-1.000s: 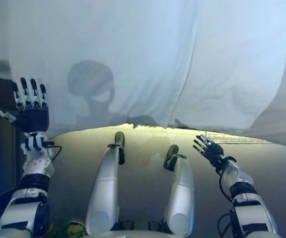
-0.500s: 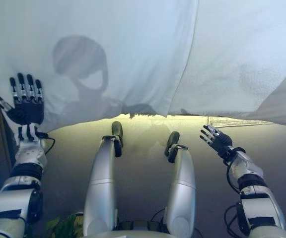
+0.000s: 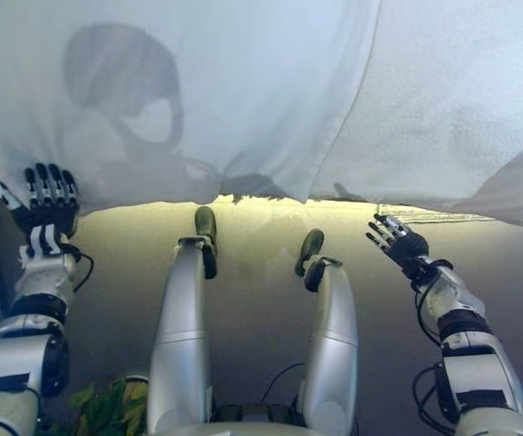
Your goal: Make the bed neatly
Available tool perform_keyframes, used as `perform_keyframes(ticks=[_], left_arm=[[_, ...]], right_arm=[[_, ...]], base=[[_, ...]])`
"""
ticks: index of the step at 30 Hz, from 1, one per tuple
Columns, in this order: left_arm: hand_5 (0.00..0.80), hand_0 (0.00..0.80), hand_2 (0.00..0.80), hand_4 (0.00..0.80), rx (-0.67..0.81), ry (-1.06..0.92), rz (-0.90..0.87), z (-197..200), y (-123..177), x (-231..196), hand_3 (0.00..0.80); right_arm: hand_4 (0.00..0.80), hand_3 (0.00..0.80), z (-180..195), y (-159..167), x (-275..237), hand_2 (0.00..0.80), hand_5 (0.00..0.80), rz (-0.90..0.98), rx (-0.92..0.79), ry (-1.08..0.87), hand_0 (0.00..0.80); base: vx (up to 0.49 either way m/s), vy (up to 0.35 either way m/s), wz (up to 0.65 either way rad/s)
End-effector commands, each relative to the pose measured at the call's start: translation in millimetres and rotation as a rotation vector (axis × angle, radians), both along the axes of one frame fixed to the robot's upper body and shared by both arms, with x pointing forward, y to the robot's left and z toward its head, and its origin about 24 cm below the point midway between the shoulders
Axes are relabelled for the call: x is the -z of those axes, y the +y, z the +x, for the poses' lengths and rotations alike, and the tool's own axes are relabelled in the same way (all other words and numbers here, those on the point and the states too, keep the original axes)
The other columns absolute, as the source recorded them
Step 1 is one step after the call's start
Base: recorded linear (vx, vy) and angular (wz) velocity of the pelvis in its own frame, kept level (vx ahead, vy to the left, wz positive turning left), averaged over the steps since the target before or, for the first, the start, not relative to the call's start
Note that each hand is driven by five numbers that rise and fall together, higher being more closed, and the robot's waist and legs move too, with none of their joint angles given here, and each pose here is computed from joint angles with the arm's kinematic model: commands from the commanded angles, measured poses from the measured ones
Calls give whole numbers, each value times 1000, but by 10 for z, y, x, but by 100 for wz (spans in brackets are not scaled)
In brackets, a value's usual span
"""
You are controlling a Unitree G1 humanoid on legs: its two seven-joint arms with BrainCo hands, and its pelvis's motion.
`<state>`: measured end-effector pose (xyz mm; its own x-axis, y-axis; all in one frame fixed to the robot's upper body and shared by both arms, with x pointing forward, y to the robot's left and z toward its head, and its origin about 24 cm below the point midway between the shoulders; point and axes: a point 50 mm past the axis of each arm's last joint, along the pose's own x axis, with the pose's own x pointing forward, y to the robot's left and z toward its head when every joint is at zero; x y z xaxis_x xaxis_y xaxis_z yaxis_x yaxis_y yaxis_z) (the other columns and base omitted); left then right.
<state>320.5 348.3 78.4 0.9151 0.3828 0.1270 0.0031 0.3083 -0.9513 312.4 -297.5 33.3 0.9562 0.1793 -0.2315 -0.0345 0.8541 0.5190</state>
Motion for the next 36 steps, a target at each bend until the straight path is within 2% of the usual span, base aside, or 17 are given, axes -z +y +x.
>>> perform_keyframes(ticks=[1,10,17,27,36], left_arm=[[0,0,0,0,-113,38,-51,-195,269,70,0],[0,0,0,0,-206,90,-99,-387,418,194,0],[0,0,0,0,-224,149,-105,-581,470,382,0],[0,0,0,0,-184,263,-161,-748,205,835,0],[0,0,0,0,-87,278,-108,-715,-59,963,0]], right_arm=[[0,0,-62,-227,-103,0,0,-35,50,-38,0],[0,0,-128,-235,-50,0,0,-3,72,-64,0],[0,0,-188,-165,58,0,0,30,66,-64,0],[0,0,-184,103,187,0,0,102,71,-74,0],[0,0,-337,169,398,0,0,161,122,-36,0]], base=[[-19,-14,3],[-14,-37,0],[-15,-68,1],[-15,-113,7],[-10,-171,7]])
